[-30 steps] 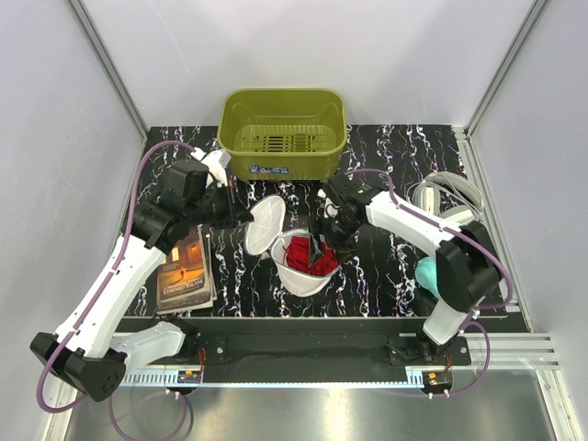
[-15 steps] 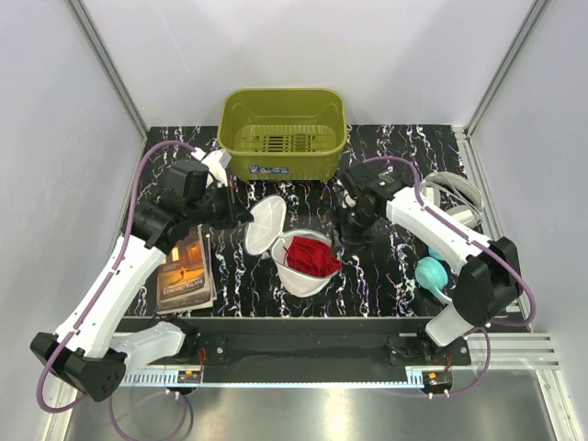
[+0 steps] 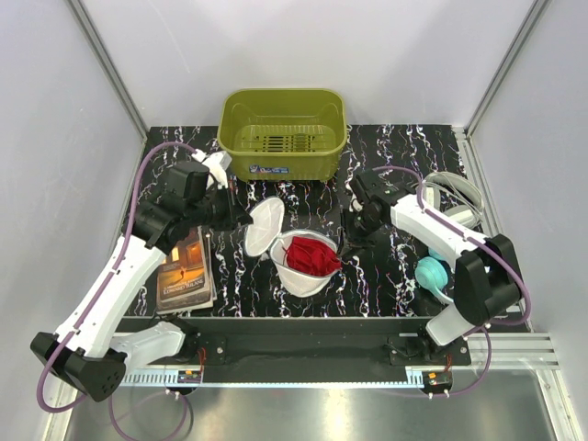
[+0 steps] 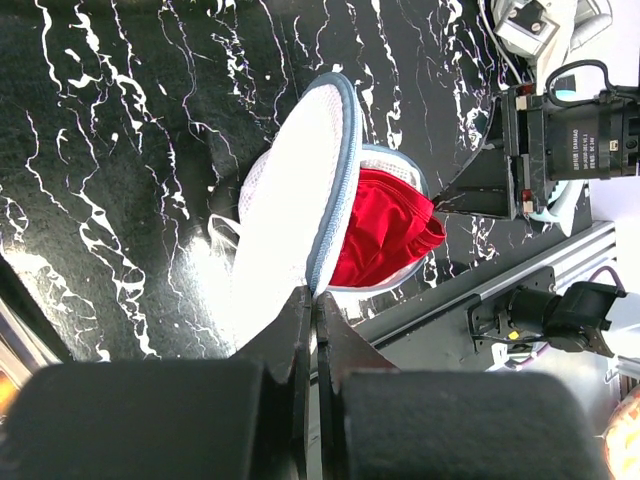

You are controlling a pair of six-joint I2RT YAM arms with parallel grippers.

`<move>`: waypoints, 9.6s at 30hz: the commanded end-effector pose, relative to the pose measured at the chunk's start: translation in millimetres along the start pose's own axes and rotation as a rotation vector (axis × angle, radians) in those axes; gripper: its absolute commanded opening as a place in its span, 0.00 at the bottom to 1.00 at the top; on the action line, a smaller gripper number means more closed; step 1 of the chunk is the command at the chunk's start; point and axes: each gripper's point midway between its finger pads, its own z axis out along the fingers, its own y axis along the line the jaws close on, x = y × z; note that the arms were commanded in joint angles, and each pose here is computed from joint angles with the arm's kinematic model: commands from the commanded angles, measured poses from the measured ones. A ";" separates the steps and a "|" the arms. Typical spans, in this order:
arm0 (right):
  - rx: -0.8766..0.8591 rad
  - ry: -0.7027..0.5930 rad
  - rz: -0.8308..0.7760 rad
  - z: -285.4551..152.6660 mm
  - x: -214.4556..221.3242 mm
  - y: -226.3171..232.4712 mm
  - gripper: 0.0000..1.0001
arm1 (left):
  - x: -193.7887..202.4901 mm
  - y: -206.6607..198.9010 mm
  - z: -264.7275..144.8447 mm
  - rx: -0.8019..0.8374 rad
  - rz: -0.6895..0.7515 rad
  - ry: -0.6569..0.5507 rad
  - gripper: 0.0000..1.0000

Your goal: Place the bra in the laundry bag and zip it closed

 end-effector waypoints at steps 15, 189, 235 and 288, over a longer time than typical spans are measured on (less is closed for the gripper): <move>-0.129 -0.034 0.025 12.3 -11.9 23.5 0.00 | -40.6 5.4 -42.8 -0.276 0.153 -0.201 0.42; -0.341 -0.134 -0.356 -14.5 -52.9 48.3 0.00 | 29.4 -17.5 106.0 0.389 0.085 0.070 0.99; -0.585 -0.255 0.614 -90.8 -27.1 58.0 0.82 | 50.8 -79.4 151.3 0.255 -0.965 0.012 0.00; -0.630 -0.044 0.914 -48.9 -33.7 49.9 0.00 | 89.6 -90.8 132.9 0.167 0.092 -0.110 0.49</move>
